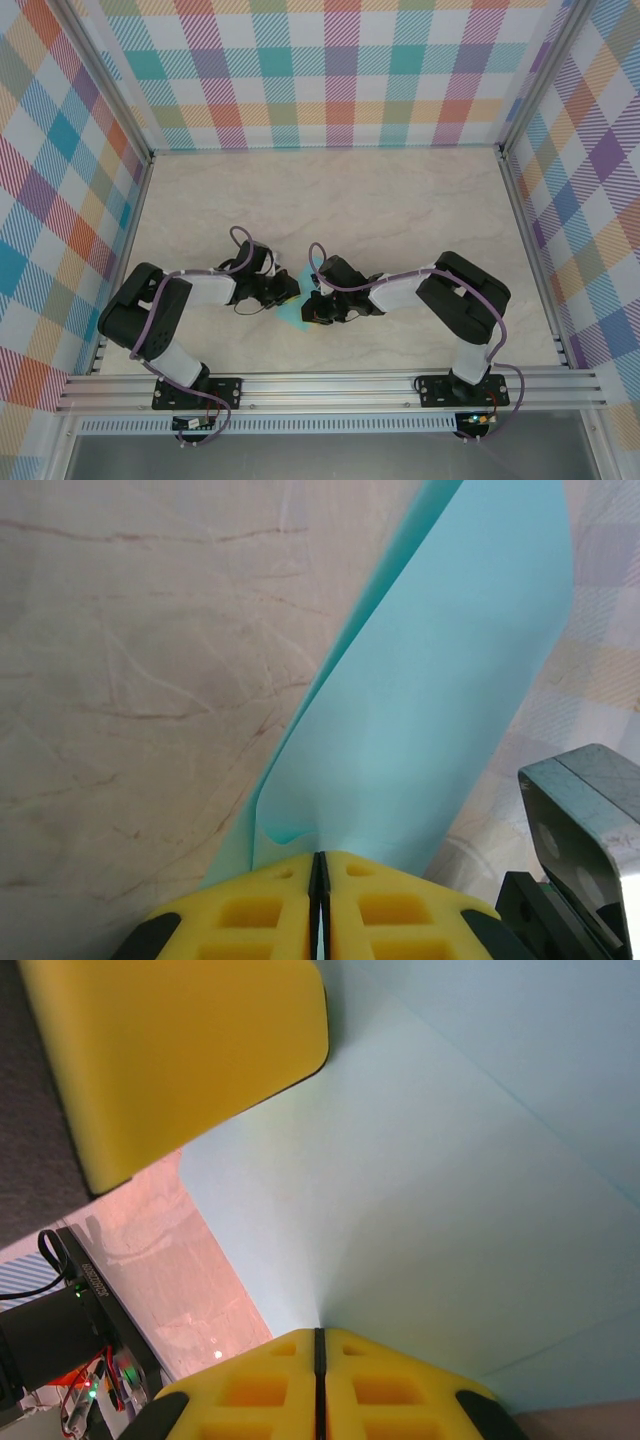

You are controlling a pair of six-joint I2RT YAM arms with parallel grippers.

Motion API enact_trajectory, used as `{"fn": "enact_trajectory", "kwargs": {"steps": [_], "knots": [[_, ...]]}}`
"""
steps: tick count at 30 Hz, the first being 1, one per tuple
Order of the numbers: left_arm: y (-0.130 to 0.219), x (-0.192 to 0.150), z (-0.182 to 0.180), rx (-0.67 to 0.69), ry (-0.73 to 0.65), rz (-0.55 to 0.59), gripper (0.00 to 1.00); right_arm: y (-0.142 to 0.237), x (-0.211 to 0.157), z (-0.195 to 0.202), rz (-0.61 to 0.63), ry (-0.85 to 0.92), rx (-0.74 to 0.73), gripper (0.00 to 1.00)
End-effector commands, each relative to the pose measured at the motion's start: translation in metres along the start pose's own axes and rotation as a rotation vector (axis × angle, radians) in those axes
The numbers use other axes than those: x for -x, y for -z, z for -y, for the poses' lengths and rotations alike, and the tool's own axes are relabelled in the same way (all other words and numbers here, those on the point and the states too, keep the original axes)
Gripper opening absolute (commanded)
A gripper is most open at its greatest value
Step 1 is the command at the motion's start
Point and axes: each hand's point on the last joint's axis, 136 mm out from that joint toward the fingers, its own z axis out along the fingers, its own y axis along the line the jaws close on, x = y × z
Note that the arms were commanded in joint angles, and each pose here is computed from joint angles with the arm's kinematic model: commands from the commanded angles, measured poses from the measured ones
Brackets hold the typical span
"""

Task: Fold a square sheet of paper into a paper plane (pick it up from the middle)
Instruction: Fold the triangle a second time at the center of the table.

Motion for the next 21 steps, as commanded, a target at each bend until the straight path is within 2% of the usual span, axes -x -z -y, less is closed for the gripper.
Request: {"fn": "enact_trajectory", "kwargs": {"steps": [1, 21], "knots": [[0.005, 0.040, -0.041, 0.168, 0.054, 0.157, 0.12, -0.007, -0.037, 0.065, -0.109, -0.114, -0.203, 0.09], [0.005, 0.056, -0.025, 0.124, 0.023, 0.144, 0.16, -0.005, -0.040, 0.068, -0.126, -0.114, -0.222, 0.09]]}}
